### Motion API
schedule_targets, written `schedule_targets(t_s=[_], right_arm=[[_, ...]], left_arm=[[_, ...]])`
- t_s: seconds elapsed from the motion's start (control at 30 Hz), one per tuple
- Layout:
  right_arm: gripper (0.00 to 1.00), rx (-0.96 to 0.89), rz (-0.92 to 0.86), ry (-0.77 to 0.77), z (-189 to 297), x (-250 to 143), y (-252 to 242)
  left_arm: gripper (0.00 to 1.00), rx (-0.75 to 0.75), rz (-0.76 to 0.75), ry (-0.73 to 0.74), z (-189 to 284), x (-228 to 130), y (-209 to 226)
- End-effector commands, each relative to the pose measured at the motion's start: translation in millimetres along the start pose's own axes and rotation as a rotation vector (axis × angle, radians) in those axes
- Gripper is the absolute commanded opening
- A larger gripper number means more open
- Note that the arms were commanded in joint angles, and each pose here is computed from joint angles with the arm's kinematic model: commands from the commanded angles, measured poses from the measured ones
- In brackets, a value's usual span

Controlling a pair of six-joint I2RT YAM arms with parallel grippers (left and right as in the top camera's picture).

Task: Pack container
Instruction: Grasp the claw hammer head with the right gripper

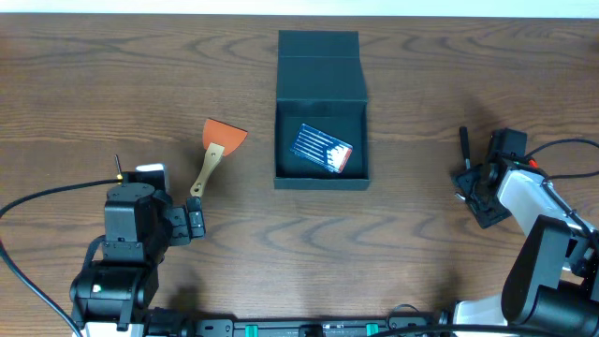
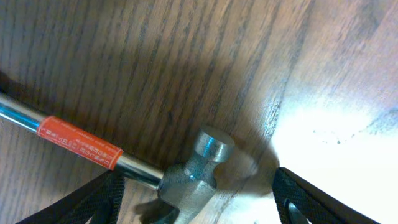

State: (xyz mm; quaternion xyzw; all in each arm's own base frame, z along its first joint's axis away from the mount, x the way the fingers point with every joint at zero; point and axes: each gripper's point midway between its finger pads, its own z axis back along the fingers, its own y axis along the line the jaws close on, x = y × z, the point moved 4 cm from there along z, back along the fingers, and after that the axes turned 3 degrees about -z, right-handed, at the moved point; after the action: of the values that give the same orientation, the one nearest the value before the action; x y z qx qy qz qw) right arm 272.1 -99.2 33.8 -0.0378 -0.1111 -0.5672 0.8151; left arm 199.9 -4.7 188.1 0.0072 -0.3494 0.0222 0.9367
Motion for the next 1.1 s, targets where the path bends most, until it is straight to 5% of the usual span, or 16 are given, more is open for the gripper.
schedule_targets(t_s=[0.0,0.53,1.07], right_arm=[[0.79,-0.037,-0.007,0.11,-14.6,-19.7,-11.6],[0.76,-0.088,-0.013,0.129,-13.6,-24.6,-21.6],[0.34,-0.095,-0.012,0.121,-13.7,-23.7,-22.6]], left_arm=[[0.99,0.0,0.005,-0.018,5.0,5.9,-0.2],[0.99,0.0,0.005,-0.018,5.0,5.9,-0.2],[0.99,0.0,0.005,-0.018,5.0,5.9,-0.2]])
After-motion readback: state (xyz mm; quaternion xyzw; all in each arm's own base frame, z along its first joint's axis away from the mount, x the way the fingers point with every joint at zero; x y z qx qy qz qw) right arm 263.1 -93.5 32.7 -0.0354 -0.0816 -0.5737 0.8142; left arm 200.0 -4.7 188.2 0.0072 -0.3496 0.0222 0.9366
